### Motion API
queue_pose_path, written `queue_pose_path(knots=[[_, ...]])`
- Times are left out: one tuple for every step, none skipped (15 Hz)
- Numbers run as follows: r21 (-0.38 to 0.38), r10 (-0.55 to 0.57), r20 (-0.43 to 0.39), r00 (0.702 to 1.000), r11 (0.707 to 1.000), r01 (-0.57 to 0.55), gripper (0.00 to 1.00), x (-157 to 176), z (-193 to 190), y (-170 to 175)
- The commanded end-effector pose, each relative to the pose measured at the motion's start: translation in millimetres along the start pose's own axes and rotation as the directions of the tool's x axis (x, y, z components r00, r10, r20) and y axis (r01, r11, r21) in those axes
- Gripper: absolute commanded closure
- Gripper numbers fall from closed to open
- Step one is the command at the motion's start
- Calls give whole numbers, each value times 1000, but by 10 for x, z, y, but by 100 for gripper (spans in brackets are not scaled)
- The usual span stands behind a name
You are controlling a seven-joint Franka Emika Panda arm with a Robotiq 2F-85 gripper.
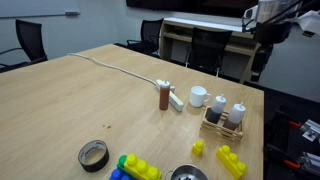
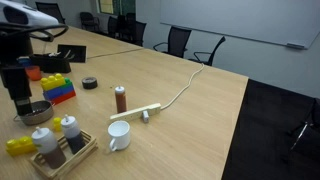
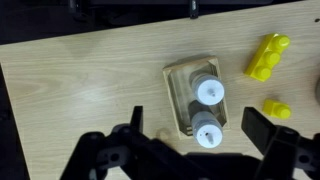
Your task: Stack the three part yellow Lego on the stacked yellow Lego
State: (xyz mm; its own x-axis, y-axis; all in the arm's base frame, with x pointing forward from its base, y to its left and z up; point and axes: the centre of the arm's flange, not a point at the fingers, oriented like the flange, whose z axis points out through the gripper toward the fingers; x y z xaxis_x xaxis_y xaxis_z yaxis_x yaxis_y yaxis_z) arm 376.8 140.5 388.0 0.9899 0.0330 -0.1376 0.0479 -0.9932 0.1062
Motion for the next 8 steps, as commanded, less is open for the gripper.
queue_pose_path(knots=[[0, 0, 0, 1000, 1000, 0, 0, 0, 0, 0], [12, -6, 2, 1000, 1000, 6, 0, 8, 42, -58], [15, 0, 1, 1000, 1000, 0, 0, 6, 106, -138], [18, 16, -6, 1000, 1000, -15, 0, -21, 199, -249], [23, 36, -11, 999, 999, -35, 0, -47, 268, -348], [47, 63, -14, 998, 997, -62, 0, -82, 356, -469], [70, 88, -17, 996, 994, -87, 0, -114, 420, -579], [100, 121, -17, 992, 988, -119, 0, -148, 485, -682]])
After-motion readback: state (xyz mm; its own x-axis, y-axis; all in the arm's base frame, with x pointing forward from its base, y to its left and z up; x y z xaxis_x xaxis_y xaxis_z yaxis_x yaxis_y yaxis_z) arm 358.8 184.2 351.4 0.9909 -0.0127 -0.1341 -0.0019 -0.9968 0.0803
